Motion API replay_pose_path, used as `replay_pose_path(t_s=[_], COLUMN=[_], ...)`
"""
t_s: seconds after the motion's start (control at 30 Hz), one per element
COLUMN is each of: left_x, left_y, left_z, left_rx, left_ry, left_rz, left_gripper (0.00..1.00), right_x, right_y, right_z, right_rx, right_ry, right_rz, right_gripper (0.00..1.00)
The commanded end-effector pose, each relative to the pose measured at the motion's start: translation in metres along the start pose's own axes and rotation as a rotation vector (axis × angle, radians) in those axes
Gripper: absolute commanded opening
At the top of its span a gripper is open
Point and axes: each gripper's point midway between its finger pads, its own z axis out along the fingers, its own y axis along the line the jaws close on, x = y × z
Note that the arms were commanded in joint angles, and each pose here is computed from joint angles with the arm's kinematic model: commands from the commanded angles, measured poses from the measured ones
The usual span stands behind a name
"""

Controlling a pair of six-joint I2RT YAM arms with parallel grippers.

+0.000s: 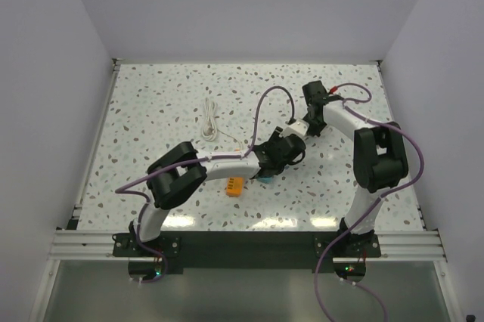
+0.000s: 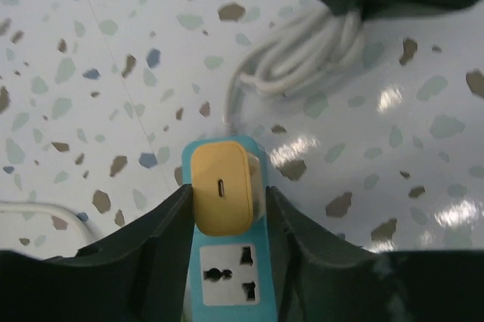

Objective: Insert the plug

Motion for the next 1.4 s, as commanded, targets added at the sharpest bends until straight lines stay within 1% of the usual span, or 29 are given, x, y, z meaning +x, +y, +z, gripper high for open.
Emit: replay_pose_path(t_s=[0.0, 0.07, 0.13, 0.17, 0.23, 0.27, 0.3, 0.33, 0.37, 0.43, 0.5, 0.53, 0.63, 0.67, 0.7, 0.73, 0.8, 0.83, 0.93, 0.97, 1.0, 1.03, 1.07, 1.13, 1.17, 1.27, 1.3, 1.37], left_x=[0.068, 0.057, 0.050, 0.043, 0.033, 0.025, 0.020, 0.014, 0.001, -0.020, -0.032, -0.044, -0.055, -0.054, -0.050, -0.040, -0.027, -0.018, -0.004, 0.000, 0.006, 0.013, 0.018, 0.026, 0.027, 0.027, 0.031, 0.036], left_y=[-0.016, -0.009, -0.003, 0.001, 0.007, 0.011, 0.012, 0.017, 0.021, 0.031, 0.043, 0.051, 0.067, 0.070, 0.064, 0.074, 0.072, 0.072, 0.077, 0.075, 0.074, 0.072, 0.067, 0.066, 0.063, 0.061, 0.060, 0.055], left_z=[-0.006, -0.006, -0.006, -0.009, -0.011, -0.017, -0.020, -0.022, -0.030, -0.045, -0.056, -0.068, -0.088, -0.090, -0.093, -0.090, -0.090, -0.093, -0.098, -0.100, -0.102, -0.104, -0.107, -0.112, -0.116, -0.123, -0.124, -0.126], left_rx=[0.103, 0.101, 0.099, 0.101, 0.105, 0.112, 0.125, 0.123, 0.132, 0.141, 0.134, 0.137, 0.150, 0.158, 0.210, 0.215, 0.293, 0.305, 0.308, 0.322, 0.340, 0.354, 0.385, 0.398, 0.417, 0.442, 0.440, 0.458], left_ry=[0.213, 0.198, 0.189, 0.177, 0.149, 0.131, 0.120, 0.107, 0.082, 0.040, 0.024, -0.002, -0.014, 0.001, 0.033, 0.093, 0.170, 0.199, 0.236, 0.251, 0.266, 0.288, 0.314, 0.363, 0.373, 0.404, 0.438, 0.472], left_rz=[0.141, 0.121, 0.110, 0.102, 0.091, 0.080, 0.072, 0.061, 0.044, 0.013, -0.015, -0.036, -0.081, -0.090, -0.117, -0.133, -0.180, -0.176, -0.140, -0.131, -0.112, -0.104, -0.101, -0.096, -0.100, -0.099, -0.100, -0.120], left_gripper=[0.49, 0.55, 0.59, 0.63, 0.68, 0.72, 0.80, 0.84, 0.89, 0.94, 0.98, 1.00, 1.00, 1.00, 1.00, 1.00, 1.00, 1.00, 0.99, 0.99, 0.98, 0.95, 0.93, 0.91, 0.91, 0.89, 0.87, 0.85], right_x=[-0.007, -0.012, -0.016, -0.018, -0.020, -0.022, -0.025, -0.026, -0.026, -0.034, -0.042, -0.044, -0.059, -0.064, -0.071, -0.075, -0.086, -0.091, -0.098, -0.096, -0.095, -0.095, -0.090, -0.091, -0.087, -0.091, -0.093, -0.096], right_y=[0.008, 0.013, 0.017, 0.018, 0.022, 0.024, 0.028, 0.030, 0.031, 0.037, 0.045, 0.047, 0.056, 0.057, 0.063, 0.064, 0.066, 0.065, 0.059, 0.055, 0.056, 0.058, 0.055, 0.056, 0.052, 0.056, 0.057, 0.056], right_z=[0.002, -0.001, -0.002, -0.003, -0.003, -0.003, -0.004, -0.005, -0.003, -0.004, -0.002, -0.001, 0.003, 0.003, 0.004, 0.004, 0.000, -0.001, -0.002, 0.000, 0.000, -0.001, 0.001, -0.003, -0.001, -0.009, -0.013, -0.020], right_rx=[-0.008, -0.016, -0.022, -0.024, -0.031, -0.034, -0.042, -0.049, -0.046, -0.057, -0.068, -0.069, -0.073, -0.073, -0.082, -0.082, -0.077, -0.076, -0.062, -0.053, -0.065, -0.080, -0.083, -0.105, -0.104, -0.141, -0.147, -0.155], right_ry=[-0.007, -0.013, -0.017, -0.021, -0.022, -0.023, -0.027, -0.029, -0.028, -0.041, -0.050, -0.050, -0.071, -0.083, -0.097, -0.108, -0.150, -0.170, -0.212, -0.212, -0.206, -0.210, -0.199, -0.211, -0.205, -0.227, -0.233, -0.248], right_rz=[0.014, 0.020, 0.024, 0.028, 0.033, 0.037, 0.042, 0.044, 0.046, 0.062, 0.078, 0.081, 0.100, 0.105, 0.096, 0.088, 0.043, 0.032, -0.039, -0.084, -0.105, -0.121, -0.165, -0.187, -0.221, -0.266, -0.274, -0.299], right_gripper=[0.00, 0.00, 0.00, 0.00, 0.00, 0.00, 0.00, 0.00, 0.00, 0.00, 0.00, 0.00, 0.00, 0.00, 0.00, 0.00, 0.00, 0.00, 0.00, 0.00, 0.03, 0.06, 0.17, 0.33, 0.55, 0.87, 0.91, 0.96])
